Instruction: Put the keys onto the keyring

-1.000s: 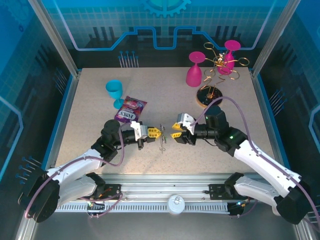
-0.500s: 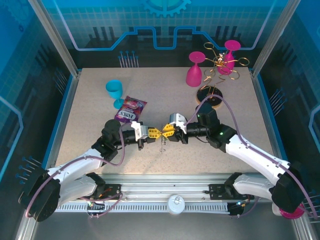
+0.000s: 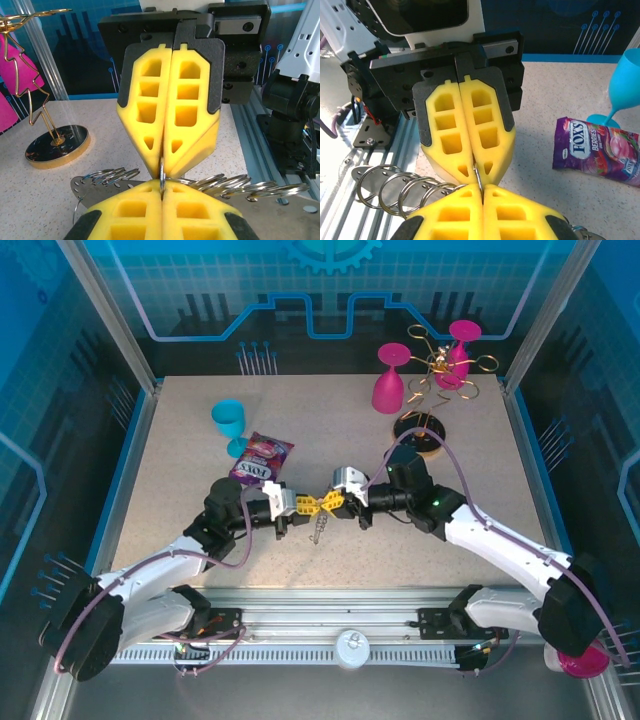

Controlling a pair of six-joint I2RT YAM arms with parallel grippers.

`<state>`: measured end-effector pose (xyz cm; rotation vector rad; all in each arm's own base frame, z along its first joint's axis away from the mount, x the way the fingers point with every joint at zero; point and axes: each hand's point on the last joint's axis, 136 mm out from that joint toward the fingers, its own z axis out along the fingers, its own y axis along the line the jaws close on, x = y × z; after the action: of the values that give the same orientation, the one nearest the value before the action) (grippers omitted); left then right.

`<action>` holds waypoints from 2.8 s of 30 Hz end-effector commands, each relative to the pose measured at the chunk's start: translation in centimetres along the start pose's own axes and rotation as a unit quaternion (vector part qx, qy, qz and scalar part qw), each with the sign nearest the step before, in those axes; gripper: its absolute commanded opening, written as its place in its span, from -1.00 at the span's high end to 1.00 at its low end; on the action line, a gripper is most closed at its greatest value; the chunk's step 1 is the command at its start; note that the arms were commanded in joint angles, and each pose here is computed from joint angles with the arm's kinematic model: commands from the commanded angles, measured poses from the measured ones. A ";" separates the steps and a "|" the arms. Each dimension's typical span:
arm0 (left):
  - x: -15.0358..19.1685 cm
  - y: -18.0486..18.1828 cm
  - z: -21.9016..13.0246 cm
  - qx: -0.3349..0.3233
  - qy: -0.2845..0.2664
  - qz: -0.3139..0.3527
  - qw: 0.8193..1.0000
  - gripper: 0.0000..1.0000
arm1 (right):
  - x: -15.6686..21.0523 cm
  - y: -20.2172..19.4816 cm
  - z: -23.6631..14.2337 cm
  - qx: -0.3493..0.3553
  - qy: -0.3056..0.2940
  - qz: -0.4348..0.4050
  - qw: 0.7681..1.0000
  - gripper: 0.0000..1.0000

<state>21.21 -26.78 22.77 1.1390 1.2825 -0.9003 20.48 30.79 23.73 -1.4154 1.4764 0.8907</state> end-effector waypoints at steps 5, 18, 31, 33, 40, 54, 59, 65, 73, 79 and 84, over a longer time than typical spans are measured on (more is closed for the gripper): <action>0.1 0.9 0.1 -0.019 0.062 0.009 0.998 0.73 | 0.5 1.0 0.0 -0.028 0.097 -0.033 0.994 1.00; 0.9 0.7 0.0 0.001 0.143 0.021 0.990 1.00 | 0.0 2.2 1.1 -0.069 0.210 -0.059 0.973 1.00; -0.9 -0.8 0.0 0.017 0.032 0.068 0.997 1.00 | -1.8 0.0 -1.7 -0.012 0.022 0.036 0.999 0.27; -1.0 -0.8 0.0 0.017 0.030 0.067 0.997 1.00 | -1.5 0.1 -1.4 -0.015 0.023 0.040 0.999 0.28; -1.3 -0.5 0.0 0.006 0.019 0.061 0.998 1.00 | 1.0 0.1 -1.1 0.007 0.039 0.060 0.997 0.19; -1.5 -0.1 0.1 -0.007 0.006 0.047 0.999 1.00 | 1.9 1.2 0.0 0.009 0.017 0.077 0.997 0.13; -1.6 0.1 0.0 -0.012 0.003 0.044 0.999 1.00 | 1.6 0.3 0.5 0.017 0.021 0.075 0.997 0.58; -2.3 0.8 -0.1 -0.037 -0.020 0.037 0.998 1.00 | 4.3 0.5 -0.4 0.036 0.098 0.074 0.992 1.00; -4.0 1.6 0.1 -0.046 -0.052 0.044 0.997 1.00 | 5.6 1.7 1.5 0.013 0.133 0.060 0.989 1.00; -2.9 0.7 0.3 -0.017 -0.039 0.047 0.998 1.00 | 2.8 0.7 -1.5 0.052 0.080 0.047 0.994 0.22; -2.0 -0.2 0.4 0.009 -0.028 0.053 0.998 1.00 | 1.7 0.8 -4.3 0.051 0.042 0.034 0.997 0.09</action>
<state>21.62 -27.17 23.88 1.1256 1.2468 -0.8589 20.36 27.03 23.29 -1.3263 1.6543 0.7351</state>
